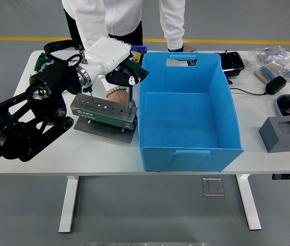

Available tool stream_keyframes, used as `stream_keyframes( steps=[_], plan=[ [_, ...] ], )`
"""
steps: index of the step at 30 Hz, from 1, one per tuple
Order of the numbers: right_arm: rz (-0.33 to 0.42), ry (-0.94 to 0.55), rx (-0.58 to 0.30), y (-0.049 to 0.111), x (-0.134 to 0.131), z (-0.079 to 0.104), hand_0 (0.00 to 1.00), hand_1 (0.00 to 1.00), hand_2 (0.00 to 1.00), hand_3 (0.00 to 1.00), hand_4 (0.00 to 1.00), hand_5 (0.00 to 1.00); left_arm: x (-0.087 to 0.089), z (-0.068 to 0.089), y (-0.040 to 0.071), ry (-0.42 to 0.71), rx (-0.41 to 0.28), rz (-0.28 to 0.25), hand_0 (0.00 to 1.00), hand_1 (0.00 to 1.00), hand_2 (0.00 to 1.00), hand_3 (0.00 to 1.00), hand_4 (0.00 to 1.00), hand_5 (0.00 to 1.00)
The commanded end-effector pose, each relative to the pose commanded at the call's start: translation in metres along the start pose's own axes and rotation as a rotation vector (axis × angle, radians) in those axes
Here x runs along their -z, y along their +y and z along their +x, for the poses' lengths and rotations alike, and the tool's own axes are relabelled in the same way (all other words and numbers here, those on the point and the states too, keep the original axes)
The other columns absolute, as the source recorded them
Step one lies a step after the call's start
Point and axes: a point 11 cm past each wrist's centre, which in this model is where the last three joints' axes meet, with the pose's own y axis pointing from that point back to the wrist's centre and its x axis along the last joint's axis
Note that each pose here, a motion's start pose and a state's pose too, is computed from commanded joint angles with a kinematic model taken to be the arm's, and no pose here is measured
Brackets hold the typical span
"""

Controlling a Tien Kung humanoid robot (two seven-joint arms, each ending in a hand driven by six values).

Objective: Lift tool from toolbox,place it in box,lift tool from toolbox,place it in box

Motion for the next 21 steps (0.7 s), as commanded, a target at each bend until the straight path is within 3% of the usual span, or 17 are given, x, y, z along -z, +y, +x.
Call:
stream_keyframes(
  steps=[4,21],
  plan=[
    [0.002,-0.002,0.001,0.0,0.001,0.0,0.639,0.643,0.761,0.792,0.998,0.972,0.0,0.004,-0.001,0.015,-0.008,0.001,0.136,0.002,0.002,0.009,0.67,0.528],
    [0.011,-0.007,0.003,0.0,0.006,-0.001,0.639,0.644,0.761,0.792,0.998,0.972,0.001,-0.014,0.005,0.007,0.014,0.004,0.136,0.002,0.002,0.009,0.652,0.496]
  ],
)
